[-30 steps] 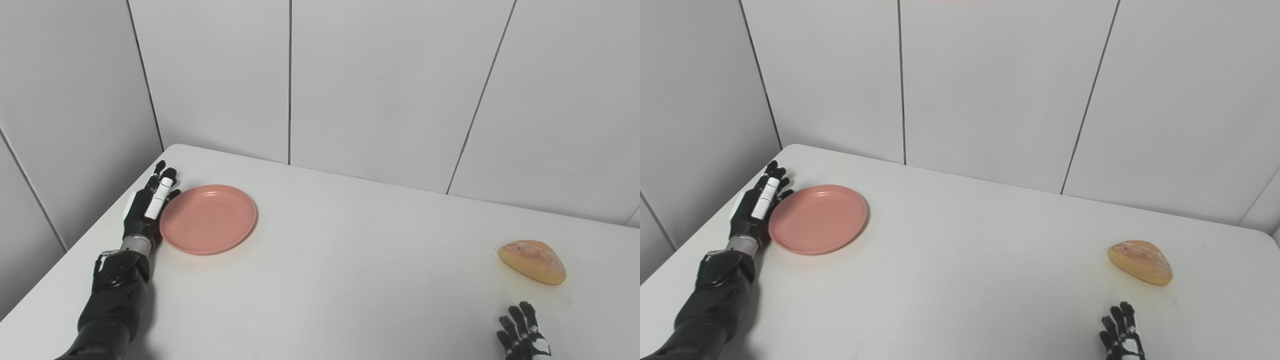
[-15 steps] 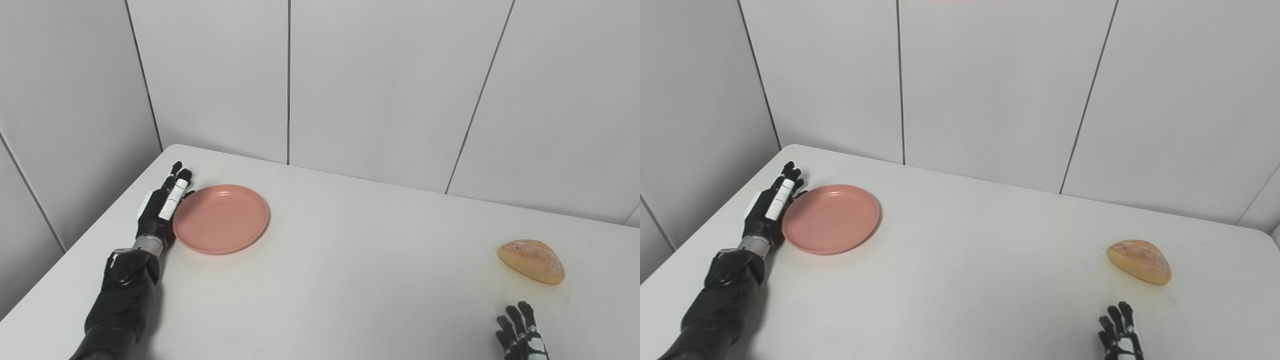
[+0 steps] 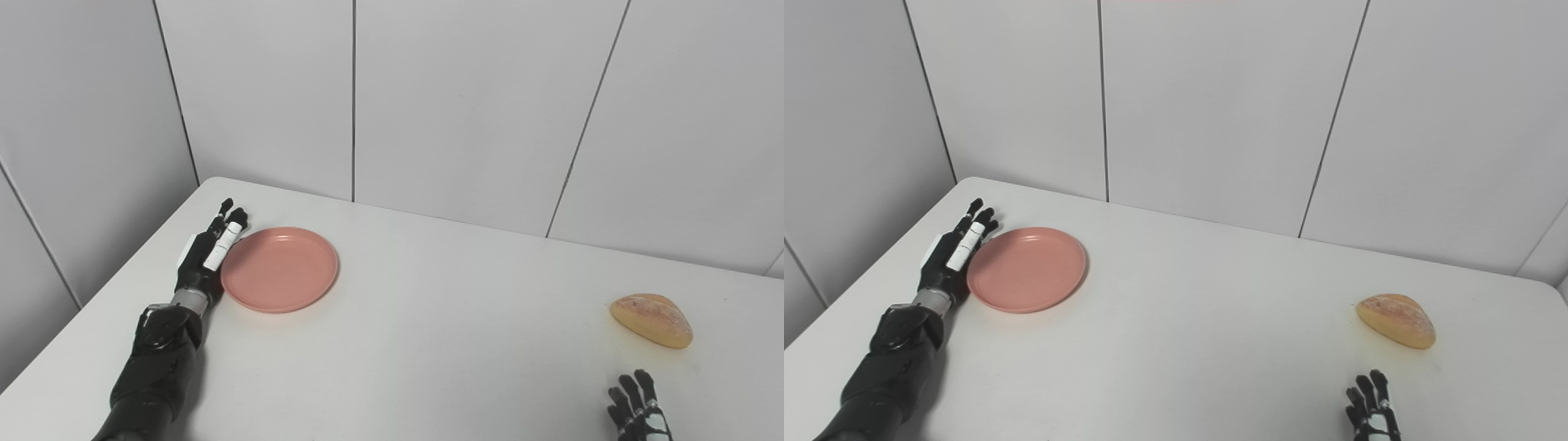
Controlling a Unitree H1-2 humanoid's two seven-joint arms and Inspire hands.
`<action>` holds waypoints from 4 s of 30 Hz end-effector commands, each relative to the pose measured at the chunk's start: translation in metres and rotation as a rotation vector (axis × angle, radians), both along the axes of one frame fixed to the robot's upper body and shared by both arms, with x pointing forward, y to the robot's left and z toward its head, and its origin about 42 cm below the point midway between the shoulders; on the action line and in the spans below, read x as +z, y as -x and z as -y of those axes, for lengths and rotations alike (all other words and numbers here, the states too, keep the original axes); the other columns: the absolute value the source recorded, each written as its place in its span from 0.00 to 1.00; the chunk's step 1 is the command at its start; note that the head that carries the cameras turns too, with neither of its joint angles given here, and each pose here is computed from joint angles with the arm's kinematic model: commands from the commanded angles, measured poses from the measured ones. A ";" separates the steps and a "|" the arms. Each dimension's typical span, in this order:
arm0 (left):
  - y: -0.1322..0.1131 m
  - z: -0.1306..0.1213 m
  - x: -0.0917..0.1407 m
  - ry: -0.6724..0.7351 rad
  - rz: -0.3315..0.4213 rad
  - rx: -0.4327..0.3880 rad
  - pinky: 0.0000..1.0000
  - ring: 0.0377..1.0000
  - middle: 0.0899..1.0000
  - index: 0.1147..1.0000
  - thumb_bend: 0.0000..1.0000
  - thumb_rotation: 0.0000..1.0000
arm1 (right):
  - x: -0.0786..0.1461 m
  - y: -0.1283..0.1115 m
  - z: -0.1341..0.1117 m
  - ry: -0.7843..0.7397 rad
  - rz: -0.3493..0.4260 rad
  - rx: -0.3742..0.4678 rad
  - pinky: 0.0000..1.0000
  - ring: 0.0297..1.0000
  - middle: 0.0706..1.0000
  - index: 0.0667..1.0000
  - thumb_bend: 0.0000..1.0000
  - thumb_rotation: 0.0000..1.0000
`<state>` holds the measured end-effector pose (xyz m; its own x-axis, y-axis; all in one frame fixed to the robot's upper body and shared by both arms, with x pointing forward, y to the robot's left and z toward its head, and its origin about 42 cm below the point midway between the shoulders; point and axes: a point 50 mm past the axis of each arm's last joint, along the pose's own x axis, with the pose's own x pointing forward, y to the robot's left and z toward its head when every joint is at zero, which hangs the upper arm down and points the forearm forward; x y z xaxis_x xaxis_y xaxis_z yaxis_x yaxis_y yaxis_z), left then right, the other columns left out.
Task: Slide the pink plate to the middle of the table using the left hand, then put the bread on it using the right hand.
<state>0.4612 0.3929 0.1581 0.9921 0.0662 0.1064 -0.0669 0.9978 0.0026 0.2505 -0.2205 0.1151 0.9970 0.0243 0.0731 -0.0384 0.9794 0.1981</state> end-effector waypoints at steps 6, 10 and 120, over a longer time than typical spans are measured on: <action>-0.010 0.048 0.010 0.030 0.018 -0.089 0.84 0.92 0.95 0.94 0.99 0.66 | -0.003 0.006 -0.006 -0.006 -0.052 0.010 1.00 0.95 0.95 0.97 0.84 0.88; -0.010 0.061 0.013 0.021 0.010 -0.107 0.80 0.91 0.94 0.96 0.97 0.68 | -0.001 0.005 -0.010 -0.005 -0.051 0.007 0.99 0.94 0.94 0.96 0.83 0.87; 0.022 0.202 -0.030 0.184 -0.088 -0.261 0.84 0.92 0.95 0.95 0.85 0.68 | 0.030 -0.014 -0.069 0.291 0.115 -0.117 0.65 0.68 0.74 0.84 0.82 0.77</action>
